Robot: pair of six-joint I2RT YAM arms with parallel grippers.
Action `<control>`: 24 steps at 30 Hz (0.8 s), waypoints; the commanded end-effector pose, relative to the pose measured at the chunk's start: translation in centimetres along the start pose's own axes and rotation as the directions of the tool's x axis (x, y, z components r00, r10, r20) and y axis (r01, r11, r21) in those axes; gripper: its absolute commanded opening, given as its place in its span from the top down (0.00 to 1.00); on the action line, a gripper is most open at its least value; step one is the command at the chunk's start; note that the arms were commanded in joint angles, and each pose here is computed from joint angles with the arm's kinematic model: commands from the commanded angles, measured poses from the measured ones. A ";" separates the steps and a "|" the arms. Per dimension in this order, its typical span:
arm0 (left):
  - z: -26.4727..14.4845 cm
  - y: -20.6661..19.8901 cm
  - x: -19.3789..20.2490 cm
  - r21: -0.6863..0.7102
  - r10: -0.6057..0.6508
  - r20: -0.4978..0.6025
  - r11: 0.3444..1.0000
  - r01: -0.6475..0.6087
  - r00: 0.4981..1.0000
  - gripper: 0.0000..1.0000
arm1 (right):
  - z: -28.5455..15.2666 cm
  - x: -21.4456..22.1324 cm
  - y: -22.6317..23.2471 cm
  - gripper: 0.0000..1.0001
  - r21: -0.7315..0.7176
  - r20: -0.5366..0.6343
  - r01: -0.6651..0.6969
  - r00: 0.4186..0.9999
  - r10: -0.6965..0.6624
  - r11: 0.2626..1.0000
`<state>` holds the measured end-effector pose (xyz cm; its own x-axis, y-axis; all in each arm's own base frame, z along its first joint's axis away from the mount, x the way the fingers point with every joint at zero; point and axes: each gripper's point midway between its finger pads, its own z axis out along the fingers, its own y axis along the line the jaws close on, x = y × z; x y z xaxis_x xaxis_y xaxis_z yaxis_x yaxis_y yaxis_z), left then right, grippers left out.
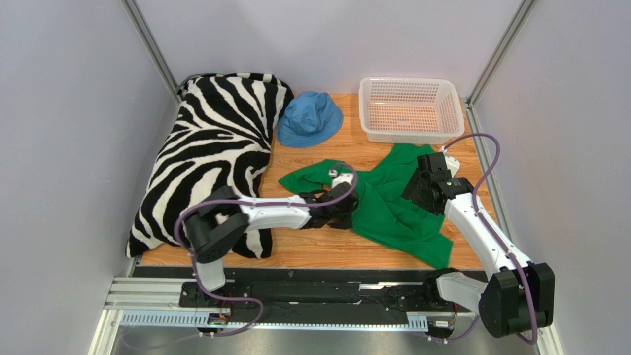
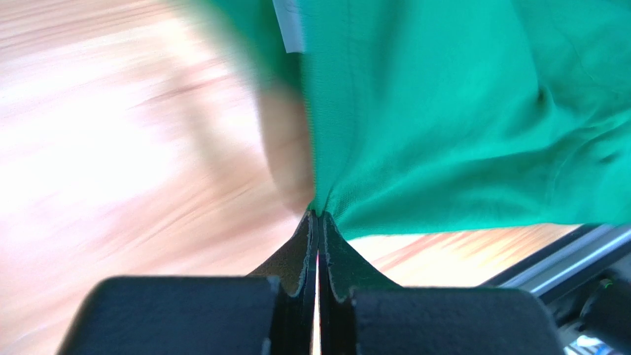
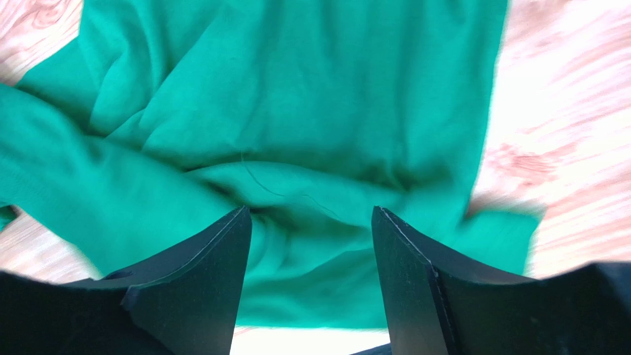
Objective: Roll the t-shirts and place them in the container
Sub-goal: Flatten out the T-shirt at the center of the board.
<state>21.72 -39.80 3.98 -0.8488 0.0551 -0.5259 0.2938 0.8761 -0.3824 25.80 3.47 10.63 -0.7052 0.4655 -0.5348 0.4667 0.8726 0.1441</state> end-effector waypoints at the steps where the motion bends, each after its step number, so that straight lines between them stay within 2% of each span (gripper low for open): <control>1: -6.4 9.4 -2.5 -0.191 -0.080 0.107 0.976 0.100 0.991 1.00 | 0.1 -0.8 2.3 0.35 -0.086 0.013 -0.009 1.000 0.010 0.996; 3: -7.6 13.2 -1.6 -0.246 -0.107 0.100 0.961 0.129 0.989 1.00 | 0.3 -0.4 2.8 0.35 -0.098 0.010 -0.006 1.000 0.007 0.995; 4: -8.9 15.2 -3.3 -0.266 -0.143 0.149 0.947 0.179 0.979 1.00 | 0.4 -0.1 3.2 0.35 -0.105 0.004 0.004 1.000 -0.003 0.994; 8: -11.2 20.4 -5.2 -0.339 -0.197 0.180 0.907 0.249 0.964 1.00 | 0.6 -0.2 3.3 0.34 -0.089 0.008 0.016 1.000 -0.016 0.996; 12: -12.4 21.5 -7.9 -0.343 -0.212 0.215 0.897 0.277 0.953 1.00 | 0.8 -1.0 1.9 0.34 -0.028 0.037 0.011 0.999 -0.010 1.000; 15: -12.4 21.6 -8.6 -0.312 -0.268 0.219 0.892 0.327 0.938 1.00 | 1.3 -1.5 0.7 0.34 -0.001 0.027 -0.025 0.999 0.025 1.000; 21: -13.9 21.9 -10.4 -0.301 -0.296 0.249 0.882 0.364 0.922 1.00 | 1.8 -1.6 -2.1 0.38 0.075 0.027 -0.093 0.995 0.091 0.993; 24: -15.1 22.1 -11.4 -0.276 -0.309 0.271 0.882 0.381 0.912 1.00 | 2.2 -1.4 -4.2 0.41 0.111 0.025 -0.168 0.986 0.166 0.979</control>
<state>30.15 -14.66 9.95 -0.7785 -0.3252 -0.5368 -0.1946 0.9382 -0.2862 26.84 0.89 9.25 -0.6591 0.5474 -0.5157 0.5652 0.8129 0.1405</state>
